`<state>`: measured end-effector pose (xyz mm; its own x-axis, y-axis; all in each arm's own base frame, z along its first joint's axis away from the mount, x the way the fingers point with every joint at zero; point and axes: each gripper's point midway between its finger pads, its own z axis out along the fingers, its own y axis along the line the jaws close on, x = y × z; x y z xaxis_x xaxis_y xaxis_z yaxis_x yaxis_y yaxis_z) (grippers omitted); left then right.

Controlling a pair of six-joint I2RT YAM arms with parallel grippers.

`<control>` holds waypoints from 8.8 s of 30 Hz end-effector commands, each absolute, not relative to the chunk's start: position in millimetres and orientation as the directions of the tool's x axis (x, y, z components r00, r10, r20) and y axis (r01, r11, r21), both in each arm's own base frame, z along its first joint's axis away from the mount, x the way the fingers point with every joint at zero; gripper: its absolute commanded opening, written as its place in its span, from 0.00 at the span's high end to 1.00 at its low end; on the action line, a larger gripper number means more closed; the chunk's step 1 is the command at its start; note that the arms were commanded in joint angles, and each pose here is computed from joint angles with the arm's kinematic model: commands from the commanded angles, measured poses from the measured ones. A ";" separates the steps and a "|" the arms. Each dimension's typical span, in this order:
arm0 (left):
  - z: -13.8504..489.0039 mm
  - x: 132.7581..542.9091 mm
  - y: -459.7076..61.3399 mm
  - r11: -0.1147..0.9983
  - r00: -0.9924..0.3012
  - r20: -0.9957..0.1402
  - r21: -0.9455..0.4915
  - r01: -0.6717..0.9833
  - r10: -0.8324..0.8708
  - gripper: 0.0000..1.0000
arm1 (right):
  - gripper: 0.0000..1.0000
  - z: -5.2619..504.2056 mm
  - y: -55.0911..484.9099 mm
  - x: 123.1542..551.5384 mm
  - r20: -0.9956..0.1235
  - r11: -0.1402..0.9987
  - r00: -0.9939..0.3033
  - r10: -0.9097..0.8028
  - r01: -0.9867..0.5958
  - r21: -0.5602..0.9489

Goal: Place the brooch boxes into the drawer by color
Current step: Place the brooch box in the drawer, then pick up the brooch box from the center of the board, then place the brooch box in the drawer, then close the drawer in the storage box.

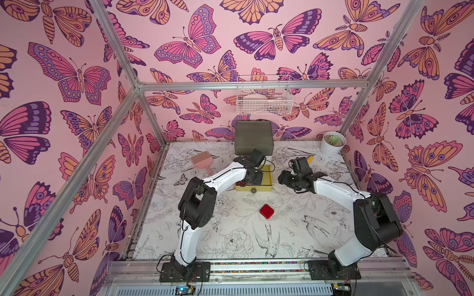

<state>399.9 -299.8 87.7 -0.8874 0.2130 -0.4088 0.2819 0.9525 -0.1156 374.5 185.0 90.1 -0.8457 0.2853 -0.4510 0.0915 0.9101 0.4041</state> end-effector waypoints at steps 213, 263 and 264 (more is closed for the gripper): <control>180.6 431.2 -182.7 0.921 -0.881 -0.471 -0.363 0.138 -0.054 0.21 | 0.39 69.8 311.1 321.5 -0.288 0.819 -0.958 0.007 -0.160 0.551; 155.5 408.9 -122.6 0.931 -0.898 -0.419 -0.364 0.027 -0.137 0.19 | 0.77 52.2 335.8 354.4 -0.461 0.957 -0.887 -0.022 -0.153 0.248; 155.0 408.5 -121.5 0.931 -0.898 -0.417 -0.365 0.025 -0.140 0.19 | 0.77 54.3 335.6 356.3 -0.471 0.957 -0.882 -0.020 -0.154 0.247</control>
<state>414.2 -126.6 149.1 -0.9032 -0.1447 -0.4041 0.0144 0.9307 -0.3655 336.2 336.7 44.6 -0.9163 -0.0624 -0.3956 -0.1793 0.9472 0.2659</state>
